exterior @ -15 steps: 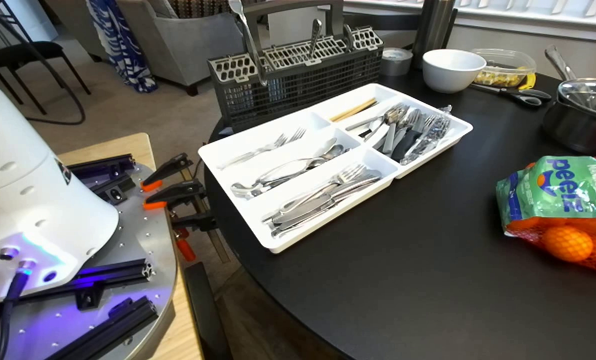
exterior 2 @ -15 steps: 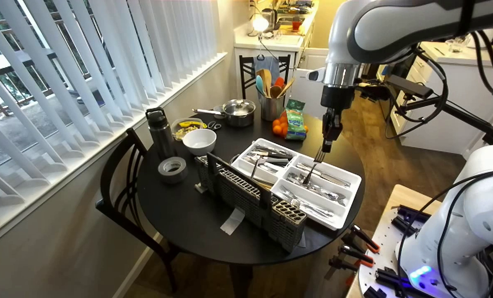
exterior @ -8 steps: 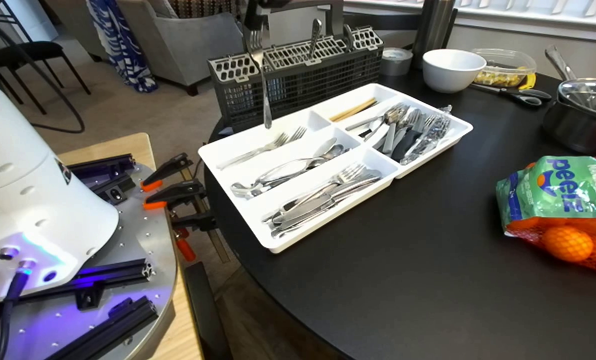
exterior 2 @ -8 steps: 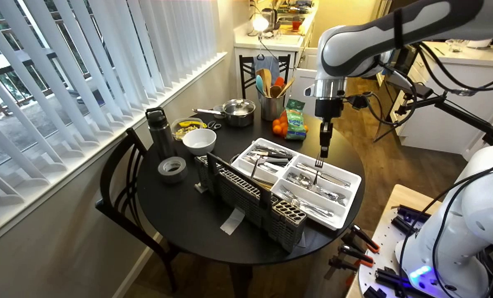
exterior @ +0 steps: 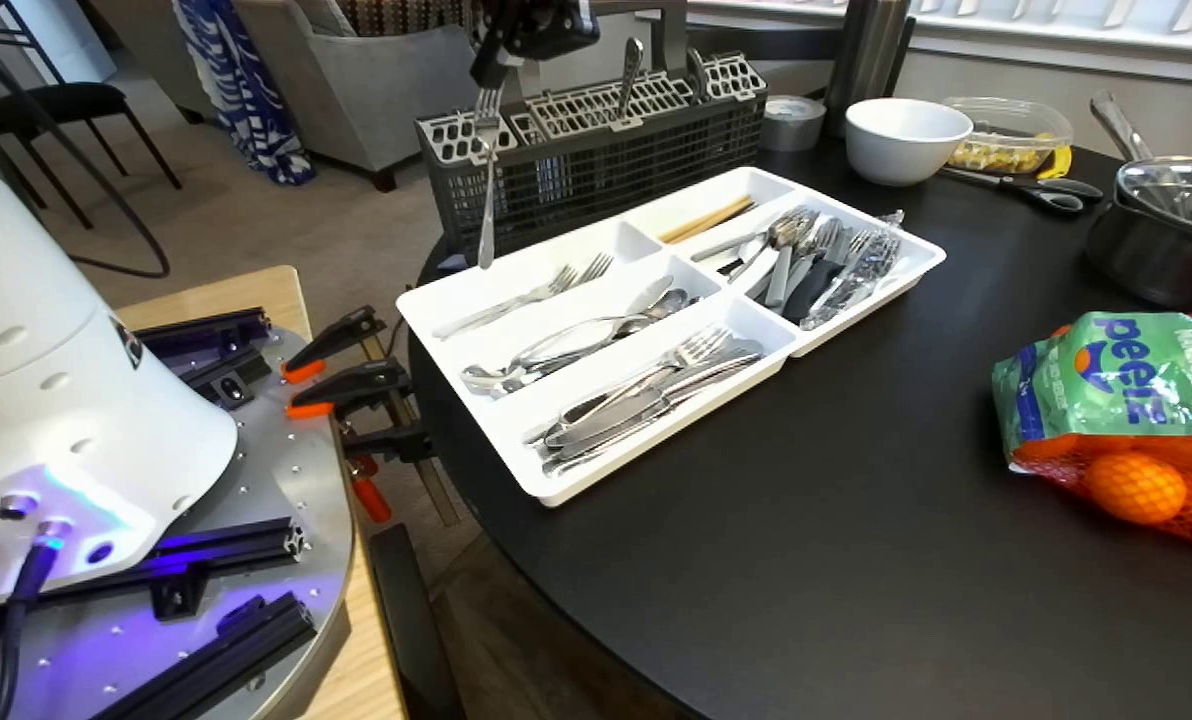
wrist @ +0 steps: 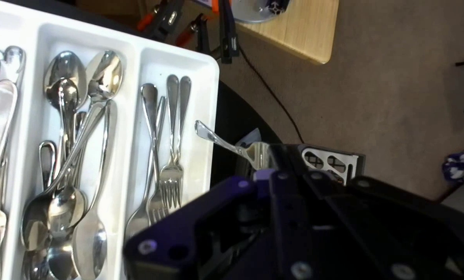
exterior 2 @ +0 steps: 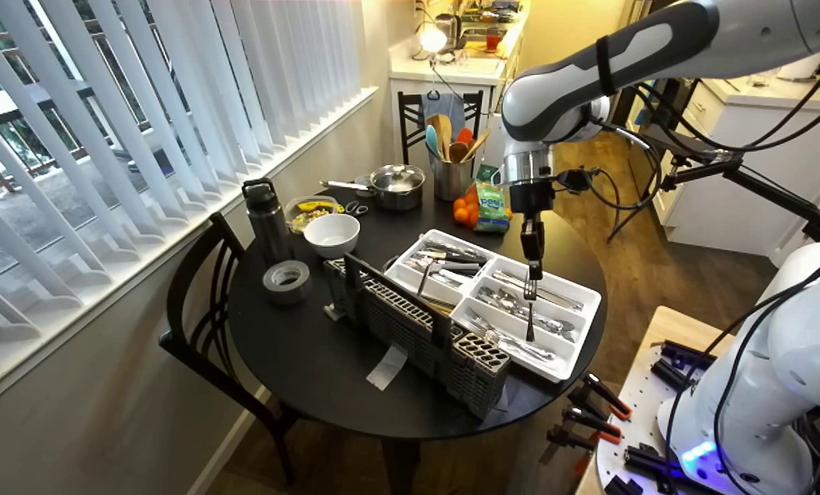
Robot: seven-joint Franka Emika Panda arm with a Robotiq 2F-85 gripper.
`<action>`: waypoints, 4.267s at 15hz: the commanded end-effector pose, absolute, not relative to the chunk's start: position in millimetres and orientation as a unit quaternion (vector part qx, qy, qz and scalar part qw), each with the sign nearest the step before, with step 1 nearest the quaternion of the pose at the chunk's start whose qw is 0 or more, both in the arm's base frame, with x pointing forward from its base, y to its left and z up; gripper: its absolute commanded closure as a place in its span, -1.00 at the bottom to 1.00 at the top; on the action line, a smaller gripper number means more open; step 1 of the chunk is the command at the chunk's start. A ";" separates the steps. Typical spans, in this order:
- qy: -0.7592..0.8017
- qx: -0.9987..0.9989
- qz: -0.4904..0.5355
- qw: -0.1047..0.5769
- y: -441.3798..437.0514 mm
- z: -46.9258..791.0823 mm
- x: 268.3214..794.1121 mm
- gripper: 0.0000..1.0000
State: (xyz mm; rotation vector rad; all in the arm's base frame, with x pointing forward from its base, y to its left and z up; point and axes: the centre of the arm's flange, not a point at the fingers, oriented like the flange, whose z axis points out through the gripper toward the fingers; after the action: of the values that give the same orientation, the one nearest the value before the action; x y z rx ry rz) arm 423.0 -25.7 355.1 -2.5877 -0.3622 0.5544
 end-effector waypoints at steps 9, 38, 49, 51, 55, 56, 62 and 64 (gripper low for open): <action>-0.114 -0.912 0.322 0.227 -26.4 318.3 425.0 0.97; -0.129 -0.950 0.265 0.103 -31.8 321.4 451.3 -0.97; -0.347 -0.924 0.156 0.025 28.6 374.8 432.9 -1.00; -0.386 -0.911 0.143 0.001 39.3 378.8 434.4 -1.00; -0.451 -0.883 0.118 -0.058 71.1 385.3 443.2 -1.00; -0.465 -0.876 0.107 -0.073 79.7 386.4 443.6 -1.00; -0.539 -0.835 -0.012 -0.113 101.7 401.4 454.5 -1.00; -0.519 -0.848 0.009 -0.107 108.5 400.1 466.8 -1.00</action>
State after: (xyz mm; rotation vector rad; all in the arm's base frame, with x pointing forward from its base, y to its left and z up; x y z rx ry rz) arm 466.8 108.5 400.2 -2.8629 -1.7523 0.0294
